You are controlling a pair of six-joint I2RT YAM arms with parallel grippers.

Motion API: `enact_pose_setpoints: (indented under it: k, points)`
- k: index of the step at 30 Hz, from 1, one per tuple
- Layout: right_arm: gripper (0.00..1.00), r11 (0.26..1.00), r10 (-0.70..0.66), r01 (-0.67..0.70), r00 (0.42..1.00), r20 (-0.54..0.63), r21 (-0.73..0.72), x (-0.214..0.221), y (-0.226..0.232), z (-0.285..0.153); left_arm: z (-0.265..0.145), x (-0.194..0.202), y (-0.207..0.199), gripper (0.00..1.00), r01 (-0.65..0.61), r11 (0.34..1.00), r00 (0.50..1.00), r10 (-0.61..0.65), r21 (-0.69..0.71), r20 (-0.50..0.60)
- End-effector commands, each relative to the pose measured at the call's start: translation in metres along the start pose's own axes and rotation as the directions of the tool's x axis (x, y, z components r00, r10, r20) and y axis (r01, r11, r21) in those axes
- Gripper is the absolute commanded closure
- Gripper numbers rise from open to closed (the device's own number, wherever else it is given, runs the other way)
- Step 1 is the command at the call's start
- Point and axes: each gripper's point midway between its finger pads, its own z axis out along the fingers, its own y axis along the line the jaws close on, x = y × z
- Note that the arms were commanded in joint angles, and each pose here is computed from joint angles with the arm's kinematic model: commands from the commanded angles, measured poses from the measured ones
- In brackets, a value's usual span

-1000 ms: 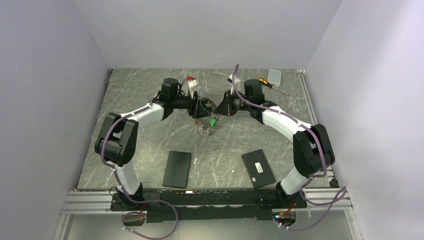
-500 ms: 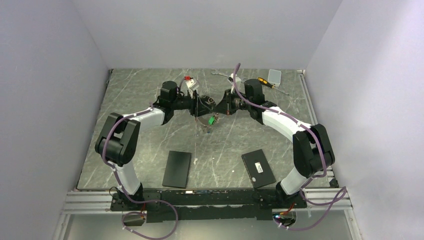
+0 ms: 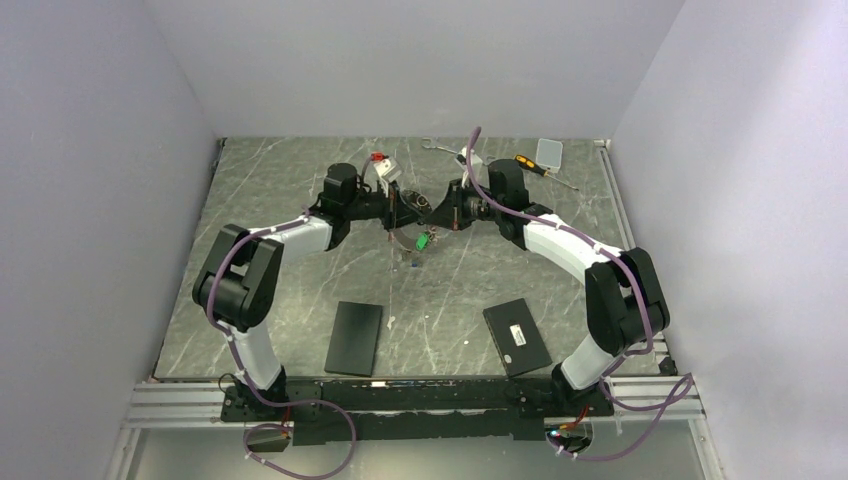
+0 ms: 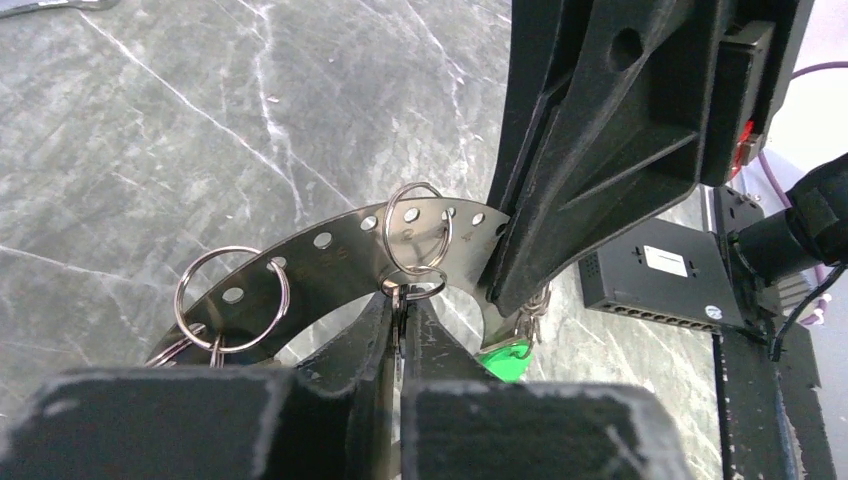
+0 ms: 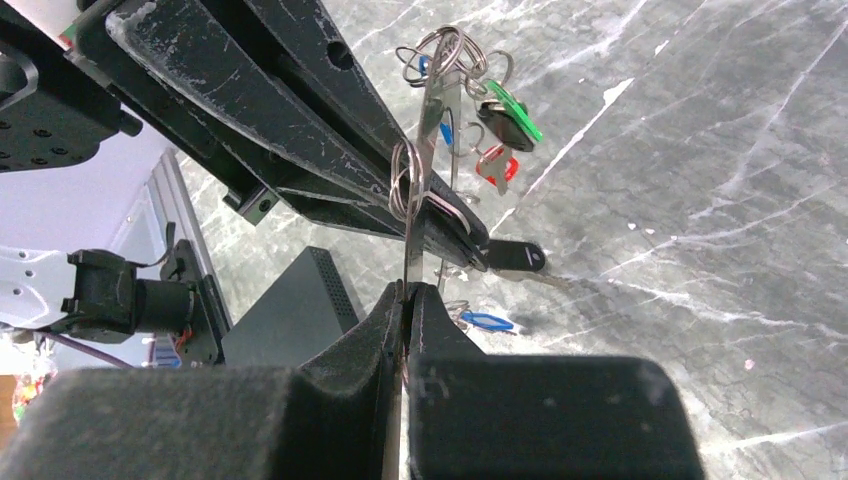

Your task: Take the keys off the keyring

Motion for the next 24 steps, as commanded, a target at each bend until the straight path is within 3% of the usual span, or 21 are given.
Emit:
enact_pose_setpoints:
  k: [1, 12, 24]
  points:
    - [1.00, 0.990, -0.060, 0.061, 0.998, 0.012, -0.129, -0.009, 0.038, -0.004, -0.006, -0.017, 0.000, 1.00, -0.027, 1.000, 1.000, 0.027, -0.015, 0.012]
    - [1.00, 0.982, -0.190, 0.189, 0.981, 0.043, 0.027, -0.023, 0.001, -0.022, -0.036, -0.012, -0.026, 1.00, 0.058, 0.998, 0.957, -0.057, -0.005, -0.283]
    - [1.00, 0.946, -0.323, 0.323, 0.946, -0.013, 0.028, -0.005, -0.009, -0.024, -0.049, -0.032, -0.045, 1.00, 0.019, 0.997, 0.932, 0.009, 0.073, -0.363]
